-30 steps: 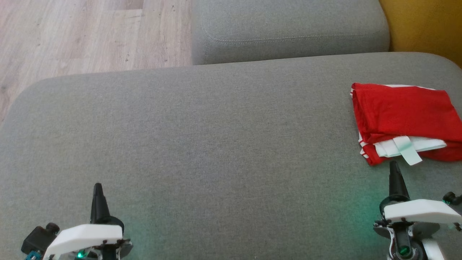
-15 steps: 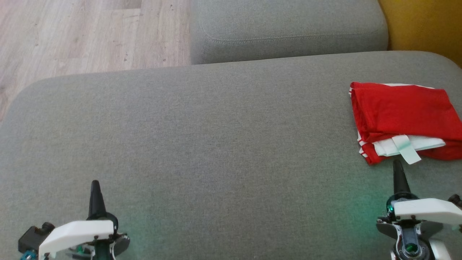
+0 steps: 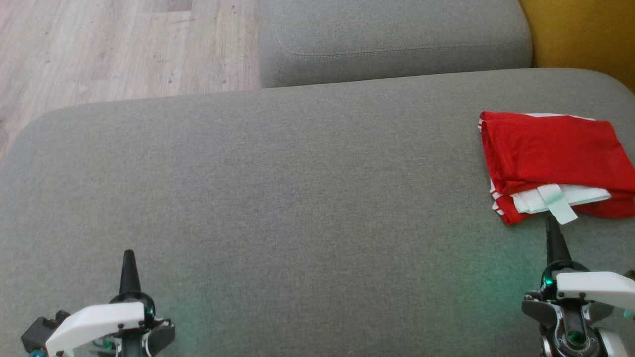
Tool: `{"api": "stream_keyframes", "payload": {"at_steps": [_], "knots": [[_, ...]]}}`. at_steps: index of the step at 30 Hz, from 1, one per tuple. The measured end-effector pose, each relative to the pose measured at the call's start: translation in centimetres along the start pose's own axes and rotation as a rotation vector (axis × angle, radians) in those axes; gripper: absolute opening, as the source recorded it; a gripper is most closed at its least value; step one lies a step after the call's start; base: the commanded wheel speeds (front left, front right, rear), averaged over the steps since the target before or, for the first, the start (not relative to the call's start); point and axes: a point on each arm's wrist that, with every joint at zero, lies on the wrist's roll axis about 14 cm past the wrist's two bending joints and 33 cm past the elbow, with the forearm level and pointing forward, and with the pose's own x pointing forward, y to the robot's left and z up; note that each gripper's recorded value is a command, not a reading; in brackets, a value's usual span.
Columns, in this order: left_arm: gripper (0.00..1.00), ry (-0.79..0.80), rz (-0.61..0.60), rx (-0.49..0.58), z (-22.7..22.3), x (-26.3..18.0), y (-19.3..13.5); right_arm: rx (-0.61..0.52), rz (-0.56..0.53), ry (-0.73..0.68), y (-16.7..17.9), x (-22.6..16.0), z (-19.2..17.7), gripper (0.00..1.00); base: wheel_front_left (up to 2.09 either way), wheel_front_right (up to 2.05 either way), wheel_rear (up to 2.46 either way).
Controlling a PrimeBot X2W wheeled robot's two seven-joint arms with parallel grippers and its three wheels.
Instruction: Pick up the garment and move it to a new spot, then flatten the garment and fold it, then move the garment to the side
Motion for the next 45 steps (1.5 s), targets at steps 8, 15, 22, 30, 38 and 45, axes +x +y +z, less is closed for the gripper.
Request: {"api": "stream_keyframes", "payload": {"at_steps": [8,15,22,30,38,45], "knots": [[0.0,0.003,-0.011,-0.077,0.2,0.1,-0.1,0.094,0.01,-0.001,0.2,0.0,0.2,0.0,0.0,0.0,0.0],[0.0,0.007,-0.02,-0.144,0.3,0.2,-0.4,0.175,0.025,-0.008,0.5,0.0,0.6,0.0,0.0,0.0,0.0],[0.0,0.012,-0.047,-0.21,0.5,0.6,-1.1,0.255,0.04,-0.011,0.8,0.0,1.0,0.0,0.0,0.0,0.0],[0.0,0.009,-0.053,-0.253,0.7,0.6,-1.1,0.307,0.053,-0.012,1.1,0.0,1.2,0.0,0.0,0.0,0.0],[0.0,0.009,-0.053,-0.253,0.7,0.6,-1.1,0.307,0.054,-0.012,1.1,0.0,1.2,0.0,0.0,0.0,0.0],[0.0,0.009,-0.054,-0.253,0.7,0.6,-1.1,0.307,0.054,-0.012,1.1,0.0,1.2,0.0,0.0,0.0,0.0]]}}
